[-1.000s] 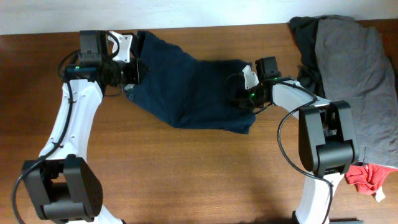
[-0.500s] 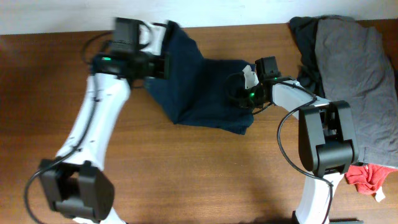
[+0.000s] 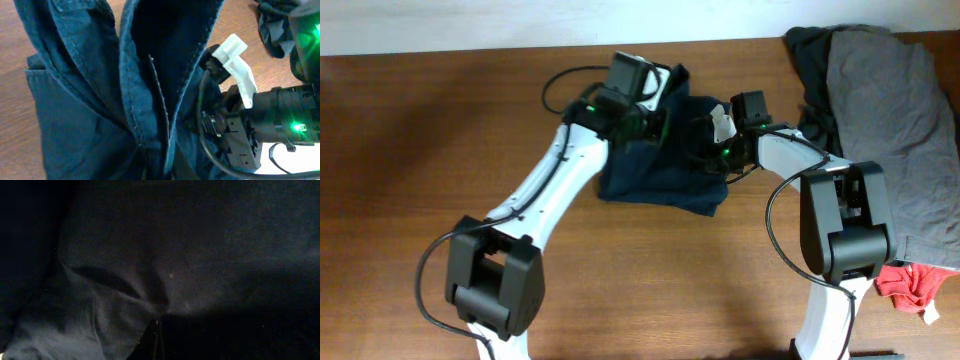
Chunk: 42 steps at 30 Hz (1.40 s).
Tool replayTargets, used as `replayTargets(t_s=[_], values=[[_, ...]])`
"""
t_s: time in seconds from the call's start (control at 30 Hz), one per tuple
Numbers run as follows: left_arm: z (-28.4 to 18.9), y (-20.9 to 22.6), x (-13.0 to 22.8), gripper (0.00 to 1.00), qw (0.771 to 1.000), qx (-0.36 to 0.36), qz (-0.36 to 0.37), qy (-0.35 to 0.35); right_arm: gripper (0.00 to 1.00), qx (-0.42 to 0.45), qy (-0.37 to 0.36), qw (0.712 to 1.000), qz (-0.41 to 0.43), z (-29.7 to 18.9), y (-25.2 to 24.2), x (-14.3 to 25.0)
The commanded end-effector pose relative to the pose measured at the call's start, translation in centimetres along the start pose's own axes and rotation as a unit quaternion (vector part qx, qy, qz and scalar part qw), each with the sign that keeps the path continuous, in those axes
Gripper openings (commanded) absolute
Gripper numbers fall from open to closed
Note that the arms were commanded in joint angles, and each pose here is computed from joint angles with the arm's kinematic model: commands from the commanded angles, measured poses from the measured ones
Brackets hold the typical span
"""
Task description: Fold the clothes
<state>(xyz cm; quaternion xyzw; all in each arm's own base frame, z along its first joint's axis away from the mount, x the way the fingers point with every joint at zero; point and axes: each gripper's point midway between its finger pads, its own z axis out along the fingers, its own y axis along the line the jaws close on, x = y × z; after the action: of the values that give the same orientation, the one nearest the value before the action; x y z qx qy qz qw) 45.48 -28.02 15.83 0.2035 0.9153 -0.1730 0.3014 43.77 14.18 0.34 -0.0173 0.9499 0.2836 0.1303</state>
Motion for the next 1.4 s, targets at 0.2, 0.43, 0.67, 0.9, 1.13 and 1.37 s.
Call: replayTargets(t_s=[0.2, 0.43, 0.67, 0.9, 1.13, 1.37], values=[[0.3, 0.4, -0.9, 0.01, 0.999, -0.028, -0.006, -0.015, 0.04, -0.065, -0.16, 0.985, 0.01, -14.1, 4.0, -8.1], [0.6, -0.6, -1.0, 0.03, 1.0, -0.021, 0.001, -0.018, 0.05, -0.06, -0.286, 0.956, 0.013, -26.2, 3.8, -10.0], [2.6, -3.7, -0.4, 0.63, 1.0, 0.008, 0.023, -0.017, 0.05, -0.073, -0.315, 0.946, 0.035, -30.1, 2.2, -9.6], [3.3, -6.6, -1.2, 0.99, 0.997, 0.048, 0.039, -0.039, 0.05, -0.067, -0.31, 0.947, 0.042, -30.1, 1.3, -9.3], [-2.4, -2.5, -6.6, 0.99, 0.995, 0.034, 0.009, -0.092, 0.06, -0.051, -0.281, 0.957, 0.048, -28.6, 0.3, -8.2], [-13.0, 2.0, -12.0, 0.99, 0.982, 0.039, -0.015, -0.186, 0.05, -0.058, -0.205, 0.974, 0.074, -23.6, -0.6, -6.1]])
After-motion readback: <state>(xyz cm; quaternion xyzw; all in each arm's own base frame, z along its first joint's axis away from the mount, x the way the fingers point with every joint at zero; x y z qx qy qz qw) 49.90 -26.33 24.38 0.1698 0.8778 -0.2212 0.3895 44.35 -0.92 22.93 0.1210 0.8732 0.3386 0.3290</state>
